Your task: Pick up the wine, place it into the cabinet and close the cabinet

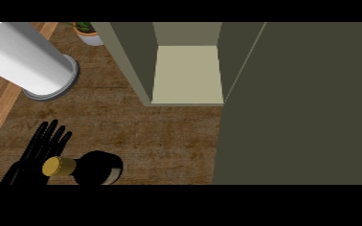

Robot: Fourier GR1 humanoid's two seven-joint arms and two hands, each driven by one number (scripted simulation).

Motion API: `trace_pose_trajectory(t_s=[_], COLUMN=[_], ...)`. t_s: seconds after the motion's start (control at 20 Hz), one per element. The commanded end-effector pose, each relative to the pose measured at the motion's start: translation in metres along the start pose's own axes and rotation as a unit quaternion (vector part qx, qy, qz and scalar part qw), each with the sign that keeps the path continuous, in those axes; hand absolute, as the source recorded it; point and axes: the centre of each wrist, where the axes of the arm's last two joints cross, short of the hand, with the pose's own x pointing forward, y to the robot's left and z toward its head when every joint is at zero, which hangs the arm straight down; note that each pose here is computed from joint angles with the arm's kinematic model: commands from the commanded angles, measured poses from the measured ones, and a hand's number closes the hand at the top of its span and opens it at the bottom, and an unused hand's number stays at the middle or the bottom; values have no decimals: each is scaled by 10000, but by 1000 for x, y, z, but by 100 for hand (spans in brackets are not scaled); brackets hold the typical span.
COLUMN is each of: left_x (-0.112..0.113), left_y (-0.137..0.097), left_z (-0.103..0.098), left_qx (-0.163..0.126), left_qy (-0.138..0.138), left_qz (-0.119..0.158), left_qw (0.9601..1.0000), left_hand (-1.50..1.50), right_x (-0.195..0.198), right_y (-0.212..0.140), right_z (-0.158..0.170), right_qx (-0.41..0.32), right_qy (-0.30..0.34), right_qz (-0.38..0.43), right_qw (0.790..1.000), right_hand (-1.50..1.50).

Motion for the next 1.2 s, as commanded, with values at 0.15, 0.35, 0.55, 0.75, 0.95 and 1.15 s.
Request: trace_pose_trajectory(t_s=[0.15,0.35,0.55,0.75,0.95,1.15], left_x=[-18,-40,-40,-47,-55,-51], left_y=[5,4,-4,20,1,0], left_z=[3,-21,-20,-20,-10,-16], left_qx=[6,-19,-27,-78,-97,-14], left_qy=[-21,64,97,178,188,73], left_qz=[-9,12,29,110,151,232], left_qw=[10000,10000,9999,9997,9997,9997], left_hand=[-150,-150,-150,-150,-150,-150], right_x=[18,15,24,18,23,23], right_y=[3,0,5,13,4,4], right_z=[25,22,27,27,21,11], right_qx=[101,94,225,142,129,238], right_qy=[-254,-319,-304,-213,-289,-271], right_qz=[-201,-281,-191,-204,-253,-137], right_qw=[9994,9991,9991,9995,9992,9993], right_hand=[-150,-150,-150,-150,-150,-150])
